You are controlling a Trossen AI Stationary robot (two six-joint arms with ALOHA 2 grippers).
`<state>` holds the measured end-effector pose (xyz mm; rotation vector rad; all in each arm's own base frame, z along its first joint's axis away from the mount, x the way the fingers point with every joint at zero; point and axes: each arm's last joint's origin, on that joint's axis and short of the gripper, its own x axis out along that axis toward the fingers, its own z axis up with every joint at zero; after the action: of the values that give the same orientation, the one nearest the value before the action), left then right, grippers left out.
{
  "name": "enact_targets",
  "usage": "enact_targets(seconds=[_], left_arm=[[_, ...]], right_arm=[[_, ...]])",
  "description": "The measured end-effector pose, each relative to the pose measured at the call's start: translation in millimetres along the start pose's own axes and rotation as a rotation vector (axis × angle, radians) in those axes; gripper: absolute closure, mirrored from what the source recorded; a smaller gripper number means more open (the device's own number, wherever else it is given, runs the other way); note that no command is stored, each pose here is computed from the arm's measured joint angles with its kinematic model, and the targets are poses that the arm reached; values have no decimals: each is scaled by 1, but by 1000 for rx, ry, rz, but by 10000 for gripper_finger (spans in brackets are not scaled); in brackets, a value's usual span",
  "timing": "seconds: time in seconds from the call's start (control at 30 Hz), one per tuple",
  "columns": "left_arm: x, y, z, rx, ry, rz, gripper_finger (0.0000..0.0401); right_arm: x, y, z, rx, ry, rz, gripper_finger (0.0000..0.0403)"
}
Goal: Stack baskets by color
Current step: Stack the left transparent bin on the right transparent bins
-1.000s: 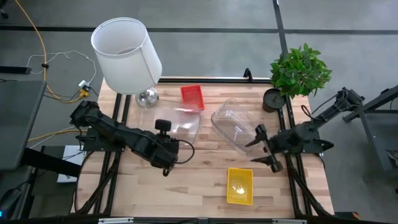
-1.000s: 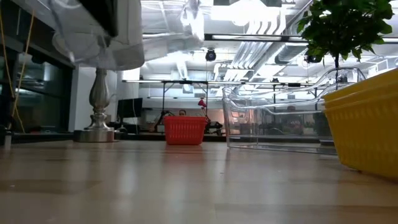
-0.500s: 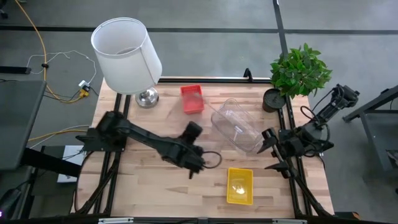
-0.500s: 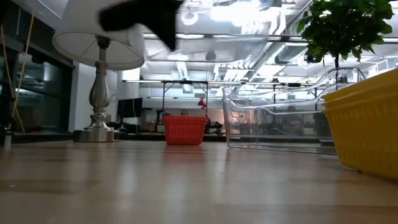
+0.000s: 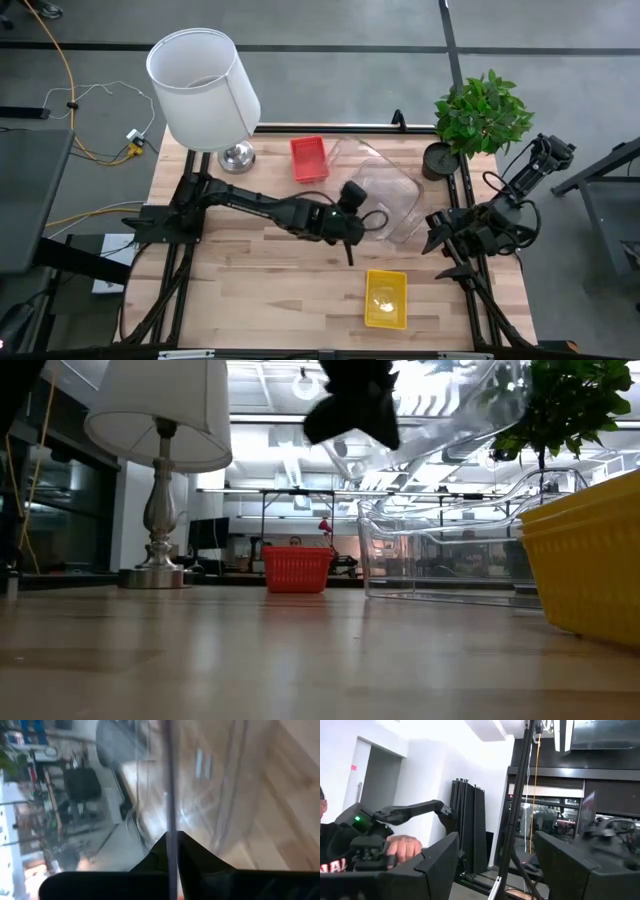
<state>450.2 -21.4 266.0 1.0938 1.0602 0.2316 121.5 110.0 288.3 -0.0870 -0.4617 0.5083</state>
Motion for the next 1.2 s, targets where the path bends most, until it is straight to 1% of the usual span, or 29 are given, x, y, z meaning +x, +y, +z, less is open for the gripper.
enact_targets(seconds=[0.07, 0.23, 0.33, 0.47, 0.53, 0.63, 0.8, 0.87, 1.03, 1.2], left_arm=[[9, 1, 4, -9, -49, -4, 401], [33, -8, 12, 38, -82, 12, 401], [47, -10, 15, 14, -108, 23, 401], [58, -13, 14, 11, -96, 11, 401], [59, -17, 12, 16, -80, -17, 401], [59, -20, 12, -19, -108, -68, 401], [57, -23, 13, -45, -123, -101, 401], [55, -26, 13, -44, -129, -139, 401], [46, -40, 13, -18, -86, -217, 401], [37, -49, 13, -1, -36, -255, 401]], right_arm=[[0, 0, 0, 0, 0, 1, 155], [0, 0, 0, -1, 1, 1, 155], [0, 0, 0, -1, 4, 1, 155], [0, 0, -1, -2, 9, 2, 155], [0, 0, -1, -2, 10, 2, 155], [0, 0, -1, -3, 14, 2, 155], [0, 0, -2, -3, 19, 3, 155], [0, 1, -2, -2, 21, 4, 155], [0, 1, -3, -4, 35, 8, 155], [0, 1, -4, -4, 39, 9, 155]])
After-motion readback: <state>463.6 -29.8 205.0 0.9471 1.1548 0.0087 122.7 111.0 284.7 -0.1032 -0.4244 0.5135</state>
